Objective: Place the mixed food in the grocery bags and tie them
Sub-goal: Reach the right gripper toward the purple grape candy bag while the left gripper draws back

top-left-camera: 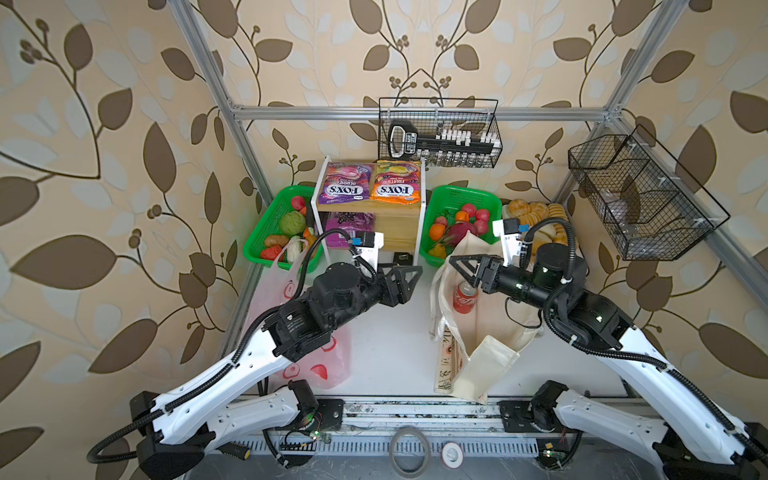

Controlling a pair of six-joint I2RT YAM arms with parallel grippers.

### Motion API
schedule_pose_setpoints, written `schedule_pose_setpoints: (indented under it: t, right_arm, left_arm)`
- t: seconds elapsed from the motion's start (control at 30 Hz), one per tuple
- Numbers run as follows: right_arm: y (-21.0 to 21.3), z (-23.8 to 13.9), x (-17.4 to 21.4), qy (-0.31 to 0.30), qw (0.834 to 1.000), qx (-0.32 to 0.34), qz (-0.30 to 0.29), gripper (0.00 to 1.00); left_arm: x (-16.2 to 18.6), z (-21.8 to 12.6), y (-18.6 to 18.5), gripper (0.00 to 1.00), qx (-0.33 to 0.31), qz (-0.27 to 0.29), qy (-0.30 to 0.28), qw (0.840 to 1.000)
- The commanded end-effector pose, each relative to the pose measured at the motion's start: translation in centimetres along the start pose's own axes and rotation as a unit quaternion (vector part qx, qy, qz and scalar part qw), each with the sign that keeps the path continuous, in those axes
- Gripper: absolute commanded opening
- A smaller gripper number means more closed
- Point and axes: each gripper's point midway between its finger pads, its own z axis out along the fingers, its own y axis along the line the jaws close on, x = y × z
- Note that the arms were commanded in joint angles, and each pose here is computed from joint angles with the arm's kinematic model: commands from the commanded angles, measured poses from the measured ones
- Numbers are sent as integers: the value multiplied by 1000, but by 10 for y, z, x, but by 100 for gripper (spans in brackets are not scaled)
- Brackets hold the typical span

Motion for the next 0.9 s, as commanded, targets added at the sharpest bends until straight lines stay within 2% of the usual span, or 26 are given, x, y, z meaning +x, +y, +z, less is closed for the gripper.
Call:
schedule_pose_setpoints:
  t: [0.0, 0.07, 0.17, 0.23, 0.4, 0.53, 0.7, 0.77, 0.87]
  right_arm:
    - [22, 17, -11, -47, 999, 10, -3, 57]
    - [28, 37, 2, -44, 998, 32, -10, 55]
    - [41, 62, 15, -55, 996, 66, -27, 53]
    - [51, 81, 21, -57, 994, 79, -47, 53]
    - [48, 136, 38, -63, 991, 115, -39, 53]
    - [40, 174, 41, -78, 986, 142, -42, 54]
    - [12, 224, 51, -35, 986, 162, -26, 58]
    - [3, 237, 54, -25, 985, 169, -26, 63]
    - [-9, 253, 57, -20, 983, 182, -29, 65]
  left_arm:
    - [-6, -27, 62, 82, -147, 30, -45, 988]
    - [-8, -47, 90, 83, -209, 35, -58, 976]
    - [-9, -79, 132, 83, -288, 11, -71, 955]
    - [-7, -96, 155, 84, -323, -7, -76, 943]
    - [6, -119, 187, 87, -374, -24, -66, 925]
    - [12, -120, 190, 89, -380, -22, -51, 923]
    - [11, -122, 188, 89, -372, -16, -54, 926]
    - [9, -123, 187, 89, -373, -11, -56, 926]
    - [8, -125, 188, 89, -376, -4, -58, 925]
